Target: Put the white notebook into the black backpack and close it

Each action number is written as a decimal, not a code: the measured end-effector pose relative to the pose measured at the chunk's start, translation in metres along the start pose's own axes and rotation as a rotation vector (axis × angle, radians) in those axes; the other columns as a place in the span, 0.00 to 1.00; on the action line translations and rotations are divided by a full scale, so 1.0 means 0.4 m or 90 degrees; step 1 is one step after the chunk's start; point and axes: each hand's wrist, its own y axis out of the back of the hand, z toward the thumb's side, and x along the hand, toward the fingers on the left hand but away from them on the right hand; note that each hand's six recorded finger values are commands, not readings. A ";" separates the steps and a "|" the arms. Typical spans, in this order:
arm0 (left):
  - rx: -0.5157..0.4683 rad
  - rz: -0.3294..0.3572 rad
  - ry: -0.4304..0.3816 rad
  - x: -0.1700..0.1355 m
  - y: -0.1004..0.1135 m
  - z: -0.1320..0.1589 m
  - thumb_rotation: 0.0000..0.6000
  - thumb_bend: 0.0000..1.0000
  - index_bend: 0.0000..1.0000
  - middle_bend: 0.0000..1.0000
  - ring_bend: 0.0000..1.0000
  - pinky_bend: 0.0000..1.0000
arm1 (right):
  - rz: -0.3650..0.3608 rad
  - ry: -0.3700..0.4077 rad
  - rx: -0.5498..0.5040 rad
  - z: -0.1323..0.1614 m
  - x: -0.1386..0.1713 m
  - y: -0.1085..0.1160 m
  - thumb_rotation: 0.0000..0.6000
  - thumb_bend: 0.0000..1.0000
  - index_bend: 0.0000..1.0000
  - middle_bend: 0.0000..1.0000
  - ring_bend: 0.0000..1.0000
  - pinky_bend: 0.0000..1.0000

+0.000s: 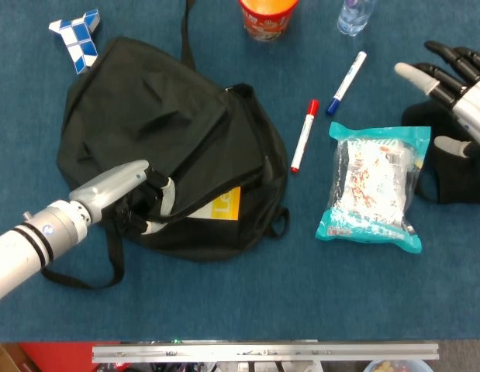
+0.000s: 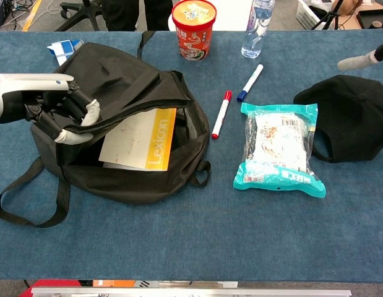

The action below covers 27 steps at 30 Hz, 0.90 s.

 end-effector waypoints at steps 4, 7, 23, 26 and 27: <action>0.006 0.010 -0.018 0.016 0.006 0.012 1.00 0.30 0.00 0.09 0.07 0.22 | 0.002 -0.005 0.006 -0.008 0.007 -0.004 1.00 0.08 0.01 0.23 0.06 0.20; 0.004 0.021 -0.027 0.027 0.011 0.020 1.00 0.26 0.00 0.06 0.05 0.20 | 0.000 -0.008 0.001 -0.012 0.010 -0.003 1.00 0.08 0.01 0.23 0.06 0.20; -0.017 0.123 -0.038 0.024 0.069 0.013 1.00 0.21 0.00 0.07 0.05 0.18 | 0.032 -0.065 0.012 -0.067 0.056 -0.020 1.00 0.10 0.07 0.27 0.10 0.24; 0.008 0.181 -0.036 -0.001 0.099 -0.013 1.00 0.21 0.00 0.09 0.06 0.18 | 0.052 -0.103 0.011 -0.090 0.086 -0.025 1.00 0.17 0.15 0.31 0.14 0.29; 0.022 0.208 -0.033 -0.014 0.113 -0.027 1.00 0.21 0.00 0.10 0.06 0.18 | 0.062 -0.121 0.009 -0.101 0.102 -0.027 1.00 0.17 0.17 0.32 0.15 0.30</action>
